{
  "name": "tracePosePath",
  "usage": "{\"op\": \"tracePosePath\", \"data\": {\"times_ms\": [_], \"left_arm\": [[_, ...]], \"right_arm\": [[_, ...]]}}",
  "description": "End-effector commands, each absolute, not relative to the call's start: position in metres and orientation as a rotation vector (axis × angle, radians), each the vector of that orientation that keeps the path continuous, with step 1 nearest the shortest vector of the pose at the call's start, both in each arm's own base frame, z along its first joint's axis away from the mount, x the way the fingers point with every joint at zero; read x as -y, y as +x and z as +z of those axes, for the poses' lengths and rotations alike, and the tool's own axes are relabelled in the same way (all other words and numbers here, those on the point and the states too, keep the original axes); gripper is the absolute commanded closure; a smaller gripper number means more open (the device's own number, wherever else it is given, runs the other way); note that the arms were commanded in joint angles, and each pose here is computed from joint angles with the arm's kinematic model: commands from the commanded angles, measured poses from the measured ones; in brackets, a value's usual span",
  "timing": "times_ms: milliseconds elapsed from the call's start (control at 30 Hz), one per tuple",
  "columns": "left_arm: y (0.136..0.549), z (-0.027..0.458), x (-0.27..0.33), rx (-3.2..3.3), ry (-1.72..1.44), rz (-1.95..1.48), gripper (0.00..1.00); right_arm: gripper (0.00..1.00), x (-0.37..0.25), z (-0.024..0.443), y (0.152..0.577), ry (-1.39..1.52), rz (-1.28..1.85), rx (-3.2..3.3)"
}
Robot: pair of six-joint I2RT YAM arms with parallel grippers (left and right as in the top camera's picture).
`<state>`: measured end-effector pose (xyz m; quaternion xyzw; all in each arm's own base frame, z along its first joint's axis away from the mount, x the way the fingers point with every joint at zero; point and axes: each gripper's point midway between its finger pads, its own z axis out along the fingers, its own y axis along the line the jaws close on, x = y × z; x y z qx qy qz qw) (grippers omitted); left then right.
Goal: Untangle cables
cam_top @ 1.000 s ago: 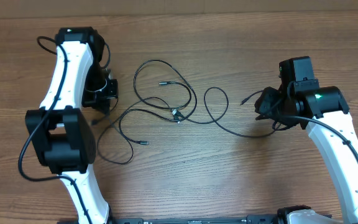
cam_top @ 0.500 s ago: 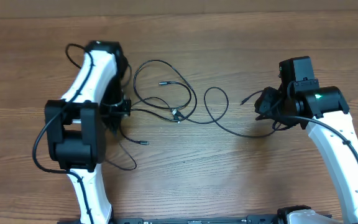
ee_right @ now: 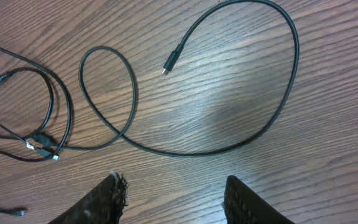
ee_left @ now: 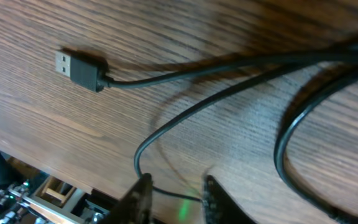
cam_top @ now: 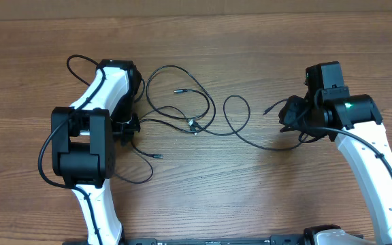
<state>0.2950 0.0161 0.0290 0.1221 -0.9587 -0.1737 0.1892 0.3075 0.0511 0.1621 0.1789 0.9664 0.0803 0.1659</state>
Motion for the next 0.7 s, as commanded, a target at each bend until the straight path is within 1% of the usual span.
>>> {"op": "tracePosePath", "data": {"times_ms": [0, 167, 267, 467, 667], "left_arm": [[0.285, 0.023, -0.021, 2.662, 0.342, -0.525, 0.70], [0.280, 0.013, -0.021, 2.658, 0.340, -0.526, 0.70], [0.279, 0.004, -0.021, 2.673, 0.342, -0.523, 0.68], [0.293, -0.011, -0.020, 2.754, 0.255, -0.491, 0.67], [0.301, -0.009, -0.027, 2.779, 0.246, -0.549, 0.67]], "right_arm": [[0.50, -0.051, 0.169, 0.312, 0.497, 0.238, -2.728], [0.50, -0.051, 0.170, 0.313, 0.495, 0.239, -2.724], [0.50, -0.052, 0.170, 0.315, 0.452, 0.232, -2.725], [0.50, -0.051, 0.171, 0.316, 0.434, 0.223, -2.719], [0.49, -0.051, 0.168, 0.319, 0.440, 0.222, -2.724]]}}
